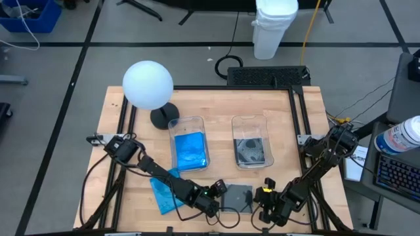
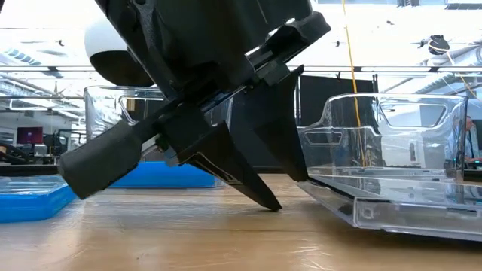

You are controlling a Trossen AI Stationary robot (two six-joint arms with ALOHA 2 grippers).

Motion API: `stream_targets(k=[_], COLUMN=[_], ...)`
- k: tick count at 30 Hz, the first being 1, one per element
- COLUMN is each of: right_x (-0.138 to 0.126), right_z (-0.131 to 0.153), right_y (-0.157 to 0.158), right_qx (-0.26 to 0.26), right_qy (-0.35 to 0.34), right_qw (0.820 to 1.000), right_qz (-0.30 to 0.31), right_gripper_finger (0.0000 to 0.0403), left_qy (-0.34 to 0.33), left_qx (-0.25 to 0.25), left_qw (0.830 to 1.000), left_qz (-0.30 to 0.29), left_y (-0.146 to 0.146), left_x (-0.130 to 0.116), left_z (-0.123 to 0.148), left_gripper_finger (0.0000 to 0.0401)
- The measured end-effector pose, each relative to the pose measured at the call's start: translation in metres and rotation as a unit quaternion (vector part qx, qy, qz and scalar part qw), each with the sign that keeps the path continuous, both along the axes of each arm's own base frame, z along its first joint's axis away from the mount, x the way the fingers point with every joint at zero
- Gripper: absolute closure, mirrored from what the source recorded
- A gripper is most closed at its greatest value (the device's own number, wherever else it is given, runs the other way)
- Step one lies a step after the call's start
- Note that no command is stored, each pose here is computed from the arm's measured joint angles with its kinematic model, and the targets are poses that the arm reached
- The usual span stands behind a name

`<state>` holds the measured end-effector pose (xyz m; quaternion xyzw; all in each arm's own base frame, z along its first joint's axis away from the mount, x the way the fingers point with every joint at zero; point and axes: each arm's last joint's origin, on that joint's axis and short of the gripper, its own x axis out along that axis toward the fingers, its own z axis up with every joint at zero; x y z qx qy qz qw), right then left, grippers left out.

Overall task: Pick & place jewel cases by type
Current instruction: Put the black CD case into the right transparent bin

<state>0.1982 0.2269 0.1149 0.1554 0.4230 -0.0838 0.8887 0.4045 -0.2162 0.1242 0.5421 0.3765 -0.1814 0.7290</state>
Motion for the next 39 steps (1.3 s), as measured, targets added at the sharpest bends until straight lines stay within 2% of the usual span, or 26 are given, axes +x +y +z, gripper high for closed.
stream_targets(k=[7, 12, 19, 27, 33, 39], right_x=[0.002, 0.011, 0.017, 0.016, 0.015, 0.015], right_z=[-0.003, -0.013, -0.020, -0.021, -0.021, -0.021], right_y=[0.002, 0.010, 0.015, 0.015, 0.015, 0.015], right_qx=[-0.001, 0.004, 0.012, 0.010, 0.013, 0.024], right_qy=[-0.007, -0.036, -0.049, -0.044, -0.038, -0.036], right_qw=[1.000, 0.999, 0.998, 0.998, 0.998, 0.998], right_qz=[0.003, 0.024, 0.049, 0.053, 0.055, 0.048], right_gripper_finger=[0.0403, 0.0403, 0.0403, 0.0403, 0.0403, 0.0403], left_qy=[-0.021, -0.067, -0.072, -0.076, -0.099, -0.110], left_qx=[0.000, -0.003, -0.005, 0.007, 0.037, 0.064], left_qw=[1.000, 0.997, 0.997, 0.997, 0.994, 0.992], left_qz=[0.017, 0.040, 0.030, 0.017, 0.011, 0.003], left_y=[0.010, 0.018, 0.017, 0.006, -0.009, -0.023], left_x=[0.009, 0.019, 0.020, 0.015, 0.009, 0.000], left_z=[0.001, 0.007, 0.010, 0.010, 0.015, 0.017], left_gripper_finger=[0.0257, 0.0248, 0.0236, 0.0238, 0.0229, 0.0238])
